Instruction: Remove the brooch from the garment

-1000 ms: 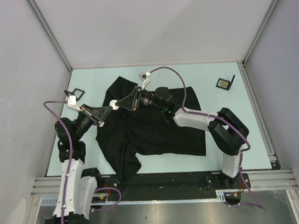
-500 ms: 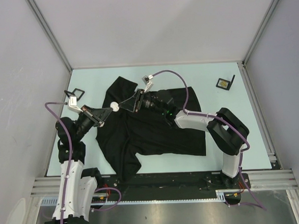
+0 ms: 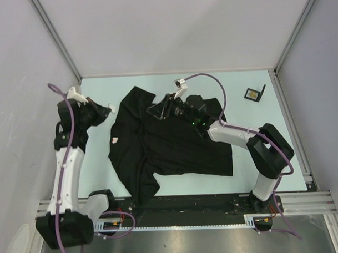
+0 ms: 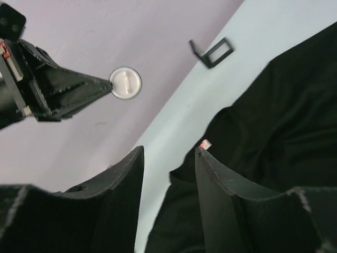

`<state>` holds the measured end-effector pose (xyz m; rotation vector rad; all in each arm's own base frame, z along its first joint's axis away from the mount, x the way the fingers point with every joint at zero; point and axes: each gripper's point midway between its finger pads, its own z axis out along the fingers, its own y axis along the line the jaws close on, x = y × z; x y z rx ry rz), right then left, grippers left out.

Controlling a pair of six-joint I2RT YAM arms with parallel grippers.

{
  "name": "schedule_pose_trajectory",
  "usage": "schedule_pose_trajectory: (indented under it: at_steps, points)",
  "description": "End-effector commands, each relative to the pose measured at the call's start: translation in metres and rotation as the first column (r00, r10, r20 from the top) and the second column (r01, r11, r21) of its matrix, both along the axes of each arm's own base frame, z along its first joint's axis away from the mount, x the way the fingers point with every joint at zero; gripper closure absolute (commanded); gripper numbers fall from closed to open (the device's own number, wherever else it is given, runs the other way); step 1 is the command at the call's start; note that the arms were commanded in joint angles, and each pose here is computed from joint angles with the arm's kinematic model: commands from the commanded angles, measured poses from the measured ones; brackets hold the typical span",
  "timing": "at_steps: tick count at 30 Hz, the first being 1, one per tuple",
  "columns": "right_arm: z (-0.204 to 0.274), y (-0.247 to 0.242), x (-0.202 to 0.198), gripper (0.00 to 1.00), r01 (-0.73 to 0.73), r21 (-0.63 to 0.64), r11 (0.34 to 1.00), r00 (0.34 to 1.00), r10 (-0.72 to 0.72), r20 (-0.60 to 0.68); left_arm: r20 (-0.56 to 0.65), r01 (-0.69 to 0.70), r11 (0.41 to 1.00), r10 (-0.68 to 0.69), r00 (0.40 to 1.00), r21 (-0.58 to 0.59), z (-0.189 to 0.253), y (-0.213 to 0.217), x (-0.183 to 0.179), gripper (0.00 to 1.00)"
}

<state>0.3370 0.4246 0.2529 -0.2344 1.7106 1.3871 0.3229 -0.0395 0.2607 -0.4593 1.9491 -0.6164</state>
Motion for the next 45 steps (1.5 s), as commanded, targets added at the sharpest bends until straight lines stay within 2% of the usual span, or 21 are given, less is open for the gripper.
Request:
schedule_pose_trajectory:
  at_steps: [1, 2, 7, 8, 10, 12, 13, 14, 16, 18, 19, 20, 21, 22, 28, 34, 40, 45]
  points:
    - [0.007, -0.036, 0.031, 0.52, 0.139, -0.088, 0.986, 0.987, -0.131, 0.091, -0.133, -0.162, 0.941, 0.209, 0.969, 0.296, -0.024, 0.060, 0.032, 0.99]
    - [0.005, -0.040, 0.035, 0.52, 0.148, -0.099, 0.984, 0.986, -0.139, 0.095, -0.108, -0.166, 0.933, 0.210, 0.972, 0.320, -0.013, 0.064, 0.042, 1.00]
    - [-0.005, -0.056, 0.050, 0.52, 0.169, -0.121, 0.978, 0.984, -0.160, 0.078, -0.129, -0.255, 0.845, 0.352, 0.927, 0.470, -0.018, 0.100, 0.097, 1.00]
    - [-0.006, -0.056, 0.051, 0.52, 0.167, -0.121, 0.979, 0.984, -0.159, 0.076, -0.140, -0.248, 0.824, 0.364, 0.921, 0.508, -0.021, 0.107, 0.120, 1.00]
    - [-0.008, -0.059, 0.053, 0.52, 0.160, -0.112, 0.981, 0.986, -0.154, 0.063, -0.180, -0.246, 0.782, 0.413, 0.893, 0.572, -0.033, 0.120, 0.137, 1.00]
    - [-0.008, -0.060, 0.055, 0.52, 0.150, -0.098, 0.984, 0.988, -0.145, 0.057, -0.190, -0.239, 0.755, 0.433, 0.881, 0.610, -0.039, 0.129, 0.169, 1.00]
    - [-0.010, -0.060, 0.056, 0.52, 0.147, -0.098, 0.984, 0.988, -0.142, 0.053, -0.158, -0.266, 0.735, 0.451, 0.878, 0.624, -0.025, 0.135, 0.181, 1.00]
    - [-0.009, -0.061, 0.057, 0.52, 0.148, -0.096, 0.984, 0.988, -0.143, 0.057, -0.196, -0.238, 0.722, 0.462, 0.865, 0.650, -0.050, 0.140, 0.193, 1.00]
    - [-0.014, -0.064, 0.061, 0.52, 0.149, -0.099, 0.984, 0.988, -0.145, 0.051, -0.174, -0.256, 0.696, 0.483, 0.858, 0.670, -0.043, 0.147, 0.210, 1.00]
    - [-0.016, -0.066, 0.064, 0.52, 0.144, -0.094, 0.985, 0.989, -0.141, 0.042, -0.207, -0.236, 0.659, 0.522, 0.828, 0.714, -0.070, 0.159, 0.223, 1.00]
    - [-0.020, -0.070, 0.068, 0.52, 0.148, -0.096, 0.984, 0.989, -0.146, 0.031, -0.190, -0.251, 0.640, 0.538, 0.821, 0.726, -0.062, 0.163, 0.231, 1.00]
    - [-0.021, -0.072, 0.070, 0.52, 0.146, -0.092, 0.985, 0.989, -0.144, 0.027, -0.184, -0.264, 0.611, 0.570, 0.801, 0.747, -0.065, 0.171, 0.233, 1.00]
    - [-0.024, -0.074, 0.072, 0.52, 0.146, -0.092, 0.985, 0.989, -0.145, 0.019, -0.210, -0.241, 0.596, 0.586, 0.783, 0.766, -0.085, 0.177, 0.237, 1.00]
    - [-0.027, -0.079, 0.077, 0.52, 0.153, -0.090, 0.984, 0.988, -0.153, 0.008, -0.193, -0.256, 0.586, 0.594, 0.781, 0.769, -0.079, 0.180, 0.242, 1.00]
    - [-0.035, -0.092, 0.086, 0.52, 0.150, -0.086, 0.985, 0.988, -0.152, -0.022, -0.212, -0.234, 0.560, 0.617, 0.758, 0.795, -0.111, 0.198, 0.251, 1.00]
    - [-0.039, -0.097, 0.091, 0.52, 0.151, -0.082, 0.985, 0.987, -0.154, -0.034, -0.266, -0.167, 0.518, 0.657, 0.705, 0.839, -0.142, 0.216, 0.235, 1.00]
    - [-0.043, -0.093, 0.091, 0.52, 0.127, -0.058, 0.990, 0.990, -0.131, -0.057, -0.246, -0.137, 0.451, 0.688, 0.683, 0.882, -0.144, 0.227, 0.221, 1.00]
    - [-0.041, -0.094, 0.090, 0.52, 0.130, -0.063, 0.989, 0.990, -0.134, -0.051, -0.266, -0.110, 0.453, 0.685, 0.678, 0.885, -0.154, 0.227, 0.221, 1.00]
